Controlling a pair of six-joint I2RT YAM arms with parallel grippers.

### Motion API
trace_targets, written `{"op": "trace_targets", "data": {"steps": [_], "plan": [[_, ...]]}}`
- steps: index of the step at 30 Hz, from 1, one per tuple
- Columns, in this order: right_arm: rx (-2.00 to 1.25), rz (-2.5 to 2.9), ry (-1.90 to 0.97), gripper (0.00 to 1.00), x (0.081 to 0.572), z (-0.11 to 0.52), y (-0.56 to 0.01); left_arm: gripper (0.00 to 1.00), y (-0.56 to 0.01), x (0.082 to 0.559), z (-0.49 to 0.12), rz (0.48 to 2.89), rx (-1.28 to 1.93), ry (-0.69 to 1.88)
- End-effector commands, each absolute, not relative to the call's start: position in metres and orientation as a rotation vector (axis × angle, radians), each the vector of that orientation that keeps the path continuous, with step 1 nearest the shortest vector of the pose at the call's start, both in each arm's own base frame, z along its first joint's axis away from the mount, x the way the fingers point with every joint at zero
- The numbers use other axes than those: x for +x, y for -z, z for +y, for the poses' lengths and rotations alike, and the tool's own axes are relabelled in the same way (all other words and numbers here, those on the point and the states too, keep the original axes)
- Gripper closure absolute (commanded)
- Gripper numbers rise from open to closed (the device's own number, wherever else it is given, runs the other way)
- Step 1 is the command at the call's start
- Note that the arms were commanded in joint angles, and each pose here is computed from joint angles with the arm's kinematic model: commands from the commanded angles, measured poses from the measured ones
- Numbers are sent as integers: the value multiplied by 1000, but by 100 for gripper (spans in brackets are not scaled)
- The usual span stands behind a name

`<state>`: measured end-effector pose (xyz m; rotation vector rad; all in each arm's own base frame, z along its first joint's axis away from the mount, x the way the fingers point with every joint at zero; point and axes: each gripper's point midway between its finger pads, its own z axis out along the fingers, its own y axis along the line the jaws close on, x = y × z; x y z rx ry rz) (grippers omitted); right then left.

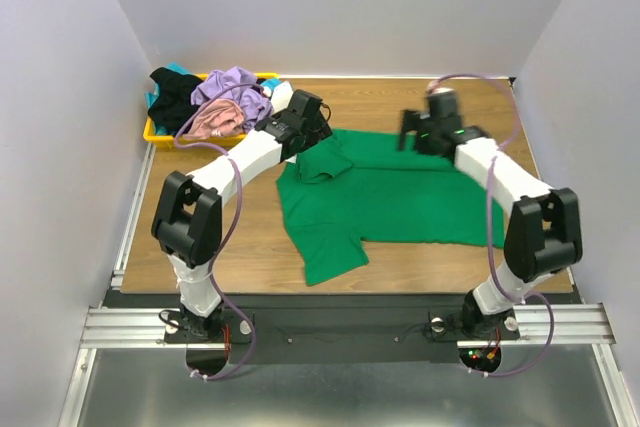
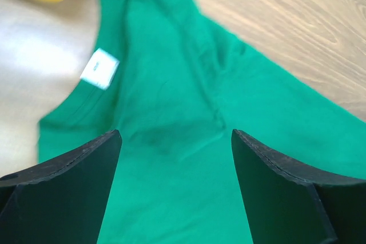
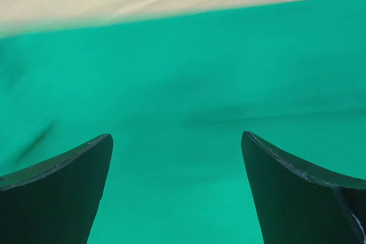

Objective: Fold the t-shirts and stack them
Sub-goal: Fold the tshirt

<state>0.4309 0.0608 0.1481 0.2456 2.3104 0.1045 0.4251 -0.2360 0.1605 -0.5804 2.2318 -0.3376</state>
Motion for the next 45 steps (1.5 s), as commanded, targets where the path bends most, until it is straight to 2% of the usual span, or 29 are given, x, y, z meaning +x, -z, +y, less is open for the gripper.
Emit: {"op": "trace_targets", "data": {"steps": [1,4,8,18,24,26,30,35,39,45], "plan": [[3,2350,-332,2,404,175,-129,11,-144,442,-238,2276,-474,352],[-197,2333,-371,5,386,254,-114,11,-124,445,-244,2303,-477,398],[-270,2345,-307,14,392,298,-87,11,-99,445,-250,2343,-471,460],[-203,2351,-171,35,410,310,-45,11,-58,445,-234,2411,-533,501],[-171,2325,-163,36,415,310,-51,12,-41,444,-228,2444,-552,476],[-157,2303,-144,41,420,309,-54,13,-35,442,-226,2456,-559,469],[-146,2282,-139,57,427,312,-57,14,-31,441,-223,2460,-570,456],[-153,2269,-109,68,434,312,-55,14,-28,440,-219,2462,-578,439],[-181,2252,-97,86,439,313,-60,14,-26,439,-218,2468,-582,436],[-239,2233,-90,100,432,308,-76,15,-26,439,-217,2466,-584,429]]}}
